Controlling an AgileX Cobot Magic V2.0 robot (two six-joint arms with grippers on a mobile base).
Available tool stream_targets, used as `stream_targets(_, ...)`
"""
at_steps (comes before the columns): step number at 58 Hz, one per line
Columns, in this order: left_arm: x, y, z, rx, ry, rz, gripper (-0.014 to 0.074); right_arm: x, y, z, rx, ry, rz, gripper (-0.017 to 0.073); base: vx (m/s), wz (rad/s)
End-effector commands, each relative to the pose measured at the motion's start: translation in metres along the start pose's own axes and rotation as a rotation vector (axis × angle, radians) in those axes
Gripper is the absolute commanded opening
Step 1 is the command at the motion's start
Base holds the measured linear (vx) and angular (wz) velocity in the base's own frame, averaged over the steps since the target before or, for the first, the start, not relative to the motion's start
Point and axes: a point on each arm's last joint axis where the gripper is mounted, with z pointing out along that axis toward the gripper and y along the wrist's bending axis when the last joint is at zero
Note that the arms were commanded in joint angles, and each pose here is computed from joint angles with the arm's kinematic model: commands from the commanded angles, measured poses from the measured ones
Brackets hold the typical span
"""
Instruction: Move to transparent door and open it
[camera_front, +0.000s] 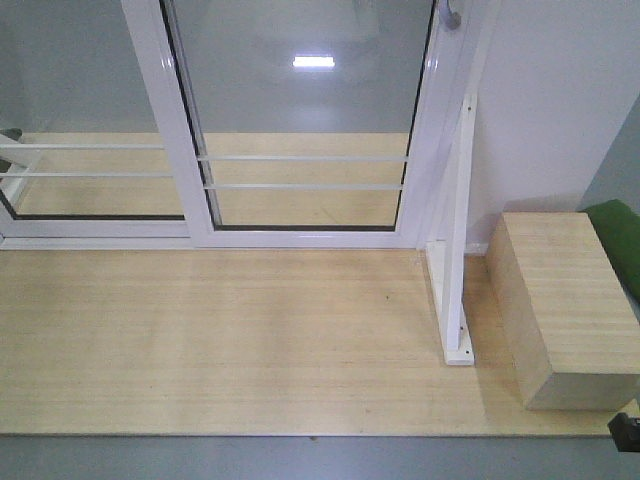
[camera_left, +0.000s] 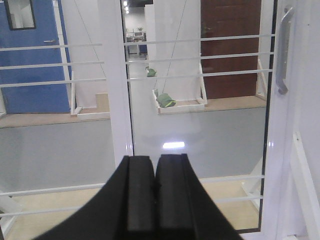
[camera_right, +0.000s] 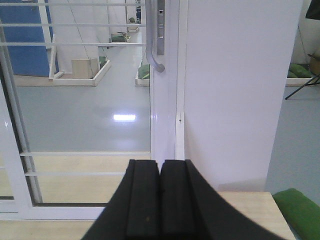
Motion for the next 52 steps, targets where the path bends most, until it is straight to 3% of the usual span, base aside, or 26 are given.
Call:
stream_targets(1,-0.0036,0.0005,-0.001,-0.004,-0.087,-0.02,-0.0006,-0.0078,0.0001,-0.0014,0.001,-0.098,-0.011,-0.0009,0.45,0.03)
stream_targets(52,-0.0036,0.0005,-0.001,-0.004,-0.087,-0.02,-0.0006,-0.0078,0.0001,-0.0014,0.001,-0.098,-0.011,-0.0009,0.39,-0.01)
